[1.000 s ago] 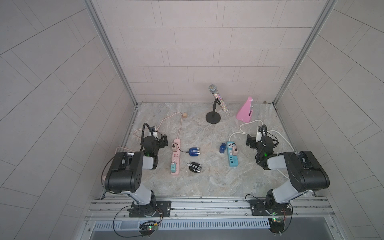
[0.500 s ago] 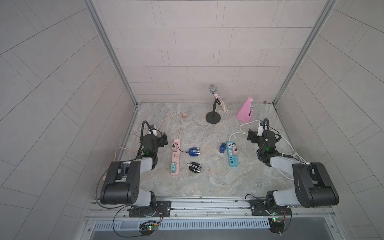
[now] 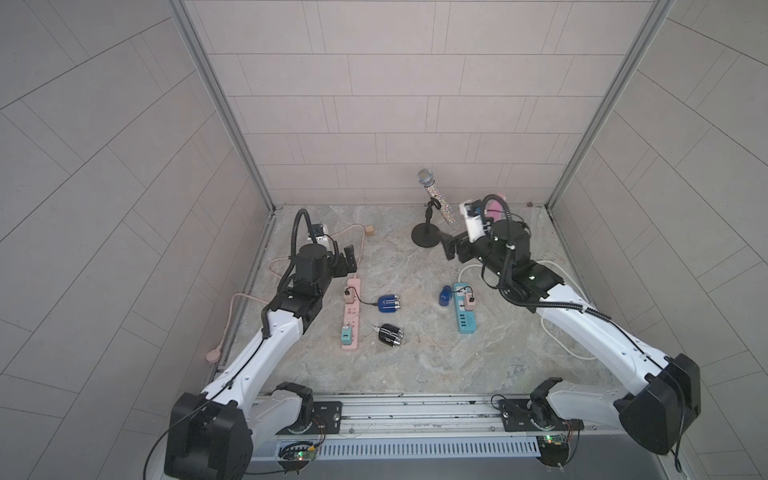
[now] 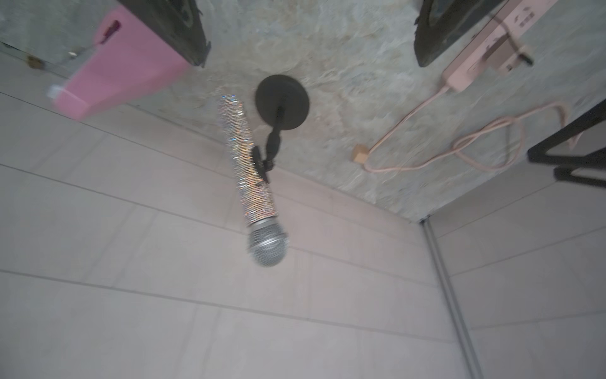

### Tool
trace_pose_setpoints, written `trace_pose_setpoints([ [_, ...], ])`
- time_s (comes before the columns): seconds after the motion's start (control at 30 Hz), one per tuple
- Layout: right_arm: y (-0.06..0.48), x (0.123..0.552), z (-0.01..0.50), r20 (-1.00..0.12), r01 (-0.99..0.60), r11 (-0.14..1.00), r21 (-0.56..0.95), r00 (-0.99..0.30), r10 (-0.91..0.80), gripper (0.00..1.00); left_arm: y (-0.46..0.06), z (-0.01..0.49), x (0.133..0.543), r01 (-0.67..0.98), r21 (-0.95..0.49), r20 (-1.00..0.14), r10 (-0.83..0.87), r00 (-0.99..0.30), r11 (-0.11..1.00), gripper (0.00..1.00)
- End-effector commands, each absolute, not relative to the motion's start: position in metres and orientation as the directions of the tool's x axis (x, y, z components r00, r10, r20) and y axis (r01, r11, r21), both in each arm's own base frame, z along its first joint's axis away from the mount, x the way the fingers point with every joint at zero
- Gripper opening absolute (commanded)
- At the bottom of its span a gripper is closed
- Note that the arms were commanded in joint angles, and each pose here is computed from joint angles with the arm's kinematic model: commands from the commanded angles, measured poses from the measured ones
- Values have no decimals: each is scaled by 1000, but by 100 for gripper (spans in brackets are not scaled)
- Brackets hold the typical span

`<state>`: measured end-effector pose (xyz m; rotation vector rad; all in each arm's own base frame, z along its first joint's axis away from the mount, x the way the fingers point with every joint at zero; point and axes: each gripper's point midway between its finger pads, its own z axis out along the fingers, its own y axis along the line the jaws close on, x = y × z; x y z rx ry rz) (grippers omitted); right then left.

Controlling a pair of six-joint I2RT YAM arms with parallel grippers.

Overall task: Unplug the electric shaver
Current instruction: Pick up the electric shaver from the center of the board.

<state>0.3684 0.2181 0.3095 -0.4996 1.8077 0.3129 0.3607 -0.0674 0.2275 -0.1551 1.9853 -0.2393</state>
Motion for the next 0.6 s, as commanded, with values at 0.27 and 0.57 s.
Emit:
trace_pose_setpoints([
  [0.27, 329, 275, 193, -811, -799, 590, -118, -265, -522, 91, -84, 215, 295, -22, -454, -736, -388, -555, 891, 100],
  [0.57, 354, 240, 136, -737, -887, 457, -59, -270, -620, 86, -87, 223, 262, -7, -559, -690, -470, -550, 829, 100],
])
